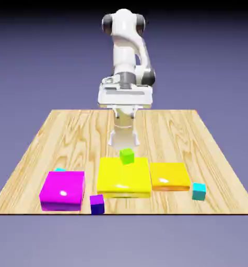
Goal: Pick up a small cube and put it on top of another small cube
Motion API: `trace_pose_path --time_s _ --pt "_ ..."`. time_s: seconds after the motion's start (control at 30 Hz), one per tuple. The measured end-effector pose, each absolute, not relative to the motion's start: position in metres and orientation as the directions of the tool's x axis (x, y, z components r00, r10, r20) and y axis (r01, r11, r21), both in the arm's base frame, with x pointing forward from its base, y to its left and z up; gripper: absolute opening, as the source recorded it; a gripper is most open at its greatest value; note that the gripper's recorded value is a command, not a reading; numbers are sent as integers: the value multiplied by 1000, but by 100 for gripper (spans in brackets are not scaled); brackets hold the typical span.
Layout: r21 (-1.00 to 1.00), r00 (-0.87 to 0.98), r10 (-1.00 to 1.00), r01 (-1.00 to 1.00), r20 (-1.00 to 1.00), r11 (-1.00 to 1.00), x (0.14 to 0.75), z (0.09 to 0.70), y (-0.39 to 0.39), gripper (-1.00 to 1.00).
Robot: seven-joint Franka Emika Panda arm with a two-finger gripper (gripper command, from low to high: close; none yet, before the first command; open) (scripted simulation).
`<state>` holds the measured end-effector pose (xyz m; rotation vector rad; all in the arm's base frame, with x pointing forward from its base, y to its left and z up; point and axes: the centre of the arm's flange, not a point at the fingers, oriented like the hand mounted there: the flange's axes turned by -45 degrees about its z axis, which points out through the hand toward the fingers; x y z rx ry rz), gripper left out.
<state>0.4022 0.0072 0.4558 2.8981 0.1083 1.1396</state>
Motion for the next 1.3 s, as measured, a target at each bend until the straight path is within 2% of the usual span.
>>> trace_pose_path --time_s 0.3,0.6,0.93,1.3 --pt "142 909 199 157 367 -977 492 420 23 0" --pt "167 966 258 251 20 -953 565 363 26 0" --pt "134 909 250 309 -334 -942 622 286 10 0" --pt "55 740 178 278 -648 -959 651 196 -39 0"
